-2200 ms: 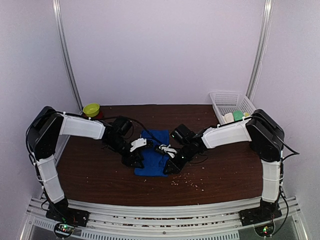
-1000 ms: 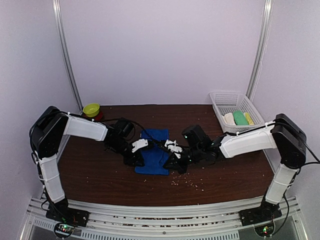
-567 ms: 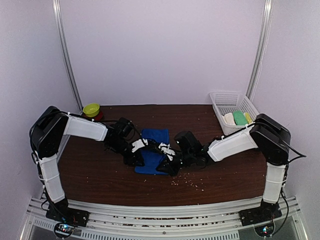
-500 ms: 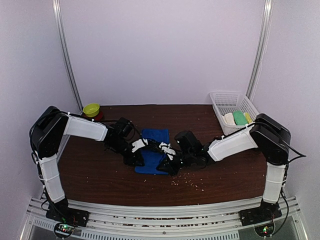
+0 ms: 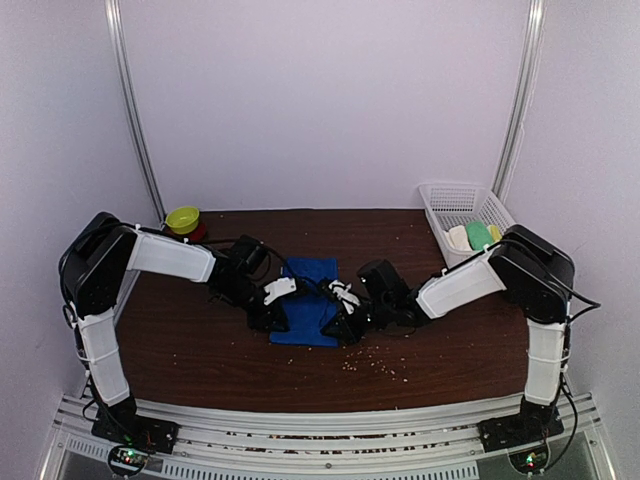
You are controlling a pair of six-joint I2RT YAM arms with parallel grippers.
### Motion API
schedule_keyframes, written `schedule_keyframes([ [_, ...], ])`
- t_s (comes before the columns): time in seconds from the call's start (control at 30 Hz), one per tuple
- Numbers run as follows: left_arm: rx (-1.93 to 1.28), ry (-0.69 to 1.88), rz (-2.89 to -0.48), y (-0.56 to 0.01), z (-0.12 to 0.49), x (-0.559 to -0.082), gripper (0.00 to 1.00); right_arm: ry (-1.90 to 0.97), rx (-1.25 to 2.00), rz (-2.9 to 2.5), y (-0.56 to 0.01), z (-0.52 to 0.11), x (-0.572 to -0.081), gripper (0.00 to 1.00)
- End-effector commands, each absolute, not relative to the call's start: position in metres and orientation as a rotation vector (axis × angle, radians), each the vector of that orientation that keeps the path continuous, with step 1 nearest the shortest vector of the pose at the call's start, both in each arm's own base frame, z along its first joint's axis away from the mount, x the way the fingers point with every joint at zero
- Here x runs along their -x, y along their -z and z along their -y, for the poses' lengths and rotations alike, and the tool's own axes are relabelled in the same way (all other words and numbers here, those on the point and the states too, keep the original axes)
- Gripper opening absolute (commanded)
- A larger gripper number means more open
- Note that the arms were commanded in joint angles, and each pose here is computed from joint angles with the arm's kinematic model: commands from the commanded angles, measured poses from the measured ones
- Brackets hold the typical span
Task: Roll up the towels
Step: Roll the towel at the center of the board.
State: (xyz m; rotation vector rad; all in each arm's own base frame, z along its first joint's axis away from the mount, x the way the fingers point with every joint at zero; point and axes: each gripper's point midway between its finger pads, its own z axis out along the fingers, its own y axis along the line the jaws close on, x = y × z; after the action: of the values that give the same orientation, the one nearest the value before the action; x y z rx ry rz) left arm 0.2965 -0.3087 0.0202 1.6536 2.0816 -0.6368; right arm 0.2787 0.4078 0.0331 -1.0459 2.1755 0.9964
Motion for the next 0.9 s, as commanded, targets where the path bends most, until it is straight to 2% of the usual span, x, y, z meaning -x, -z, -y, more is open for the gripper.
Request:
schedule_keyframes([
  [0.0,-1.683,0.509,-2.177,0.012,0.287,-0.295,0.32,-0.956,1.045,-2.319,0.001,-0.396,-0.270,0.00],
  [0.2,-1.635,0.451,-2.110,-0.016,0.287,-0.311,0.50,-0.964,1.059,-2.331,-0.002,-0.394,-0.266,0.00],
  [0.3,-1.601,0.406,-2.043,-0.044,0.288,-0.325,0.54,-0.964,1.071,-2.333,-0.005,-0.394,-0.264,0.00],
  [0.5,-1.570,0.292,-1.891,-0.087,0.280,-0.333,0.69,-0.966,1.092,-2.350,-0.004,-0.394,-0.261,0.00],
  [0.7,-1.684,0.232,-1.724,-0.089,0.273,-0.314,0.74,-0.963,1.093,-2.371,-0.008,-0.396,-0.262,0.00],
  [0.87,-1.802,0.056,-1.517,-0.076,0.280,-0.287,0.75,-0.981,1.068,-2.385,-0.012,-0.398,-0.262,0.00],
])
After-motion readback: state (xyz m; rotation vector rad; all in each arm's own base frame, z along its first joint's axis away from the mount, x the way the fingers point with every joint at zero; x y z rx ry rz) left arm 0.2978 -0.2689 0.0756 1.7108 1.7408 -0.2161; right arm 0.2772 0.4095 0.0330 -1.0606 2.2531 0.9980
